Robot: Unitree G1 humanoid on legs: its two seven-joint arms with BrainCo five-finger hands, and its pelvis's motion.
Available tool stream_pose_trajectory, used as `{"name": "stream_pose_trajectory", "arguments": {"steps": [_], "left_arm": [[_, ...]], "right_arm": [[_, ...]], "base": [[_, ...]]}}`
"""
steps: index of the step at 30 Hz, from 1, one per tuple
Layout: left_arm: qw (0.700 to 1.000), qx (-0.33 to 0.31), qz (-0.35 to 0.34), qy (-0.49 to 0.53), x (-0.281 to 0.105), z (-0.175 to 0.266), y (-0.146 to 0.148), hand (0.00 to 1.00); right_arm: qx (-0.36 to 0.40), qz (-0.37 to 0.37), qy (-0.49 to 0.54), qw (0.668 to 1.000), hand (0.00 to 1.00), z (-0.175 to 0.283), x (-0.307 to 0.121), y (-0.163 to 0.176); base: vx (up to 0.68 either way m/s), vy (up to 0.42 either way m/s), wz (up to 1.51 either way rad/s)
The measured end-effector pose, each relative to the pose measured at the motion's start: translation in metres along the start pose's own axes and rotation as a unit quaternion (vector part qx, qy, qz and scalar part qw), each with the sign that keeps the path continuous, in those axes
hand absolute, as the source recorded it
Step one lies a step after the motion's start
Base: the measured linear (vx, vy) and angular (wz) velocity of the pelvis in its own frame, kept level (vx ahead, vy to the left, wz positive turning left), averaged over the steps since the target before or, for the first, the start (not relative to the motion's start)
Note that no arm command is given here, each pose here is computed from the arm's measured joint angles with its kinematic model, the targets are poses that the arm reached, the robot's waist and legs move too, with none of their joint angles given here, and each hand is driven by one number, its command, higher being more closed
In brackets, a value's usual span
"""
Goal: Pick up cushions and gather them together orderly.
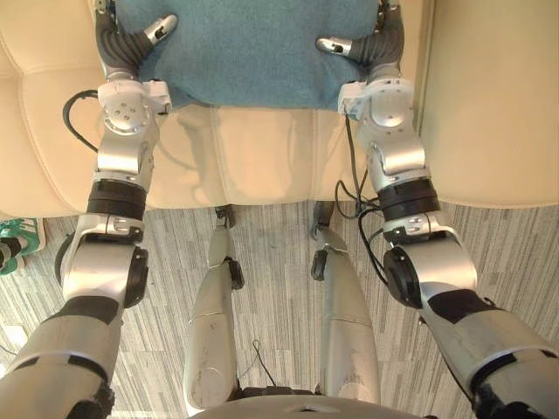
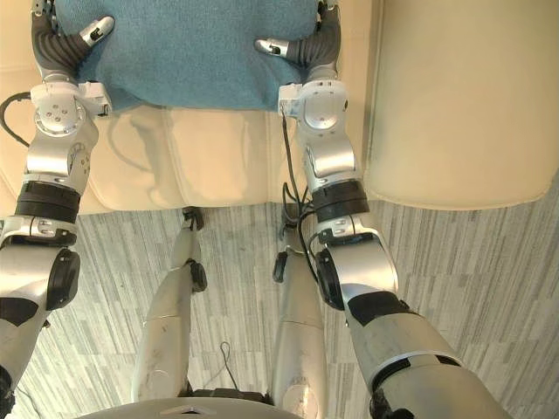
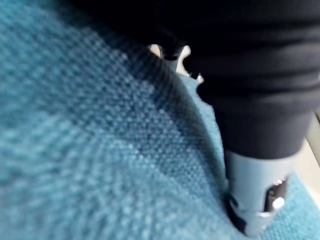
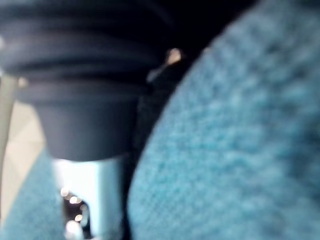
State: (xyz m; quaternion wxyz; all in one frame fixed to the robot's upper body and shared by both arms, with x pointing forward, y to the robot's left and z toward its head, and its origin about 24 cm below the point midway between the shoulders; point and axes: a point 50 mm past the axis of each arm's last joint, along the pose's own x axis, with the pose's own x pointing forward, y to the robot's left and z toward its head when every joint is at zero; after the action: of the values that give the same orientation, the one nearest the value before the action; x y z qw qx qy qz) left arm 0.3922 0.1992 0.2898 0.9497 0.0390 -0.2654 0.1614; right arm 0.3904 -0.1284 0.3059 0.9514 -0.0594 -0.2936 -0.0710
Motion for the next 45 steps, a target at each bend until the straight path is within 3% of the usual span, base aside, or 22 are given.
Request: {"name": "stream_pose_trajectory", "arguments": {"steps": [20,32,39,45], "left_arm": [[0.999,-0.010,0.000,-0.039,0.001,0.018,-0.010,1.00],[0.999,-0.017,-0.008,-0.042,-0.022,0.007,-0.012,1.00],[0.995,0.007,0.031,-0.092,-0.035,0.021,-0.011,1.00],[0.980,-0.014,0.101,-0.168,-0.045,0.056,-0.007,1.00]], "right_arm": [[0.015,-0.005,-0.013,1.000,1.00,-0.002,-0.006,0.004],[-0.020,-0.020,-0.006,1.000,1.00,-0.024,-0.042,0.013],[0.020,-0.035,-0.018,0.999,1.00,-0.020,-0.063,0.021],[0.028,-0.081,-0.116,0.990,1.00,0.024,-0.072,0.026]], "base": [[0.01,-0.067,0.00],[-0.01,-0.069,0.00],[-0.03,-0.072,0.00],[-0.03,-0.078,-0.02]]}}
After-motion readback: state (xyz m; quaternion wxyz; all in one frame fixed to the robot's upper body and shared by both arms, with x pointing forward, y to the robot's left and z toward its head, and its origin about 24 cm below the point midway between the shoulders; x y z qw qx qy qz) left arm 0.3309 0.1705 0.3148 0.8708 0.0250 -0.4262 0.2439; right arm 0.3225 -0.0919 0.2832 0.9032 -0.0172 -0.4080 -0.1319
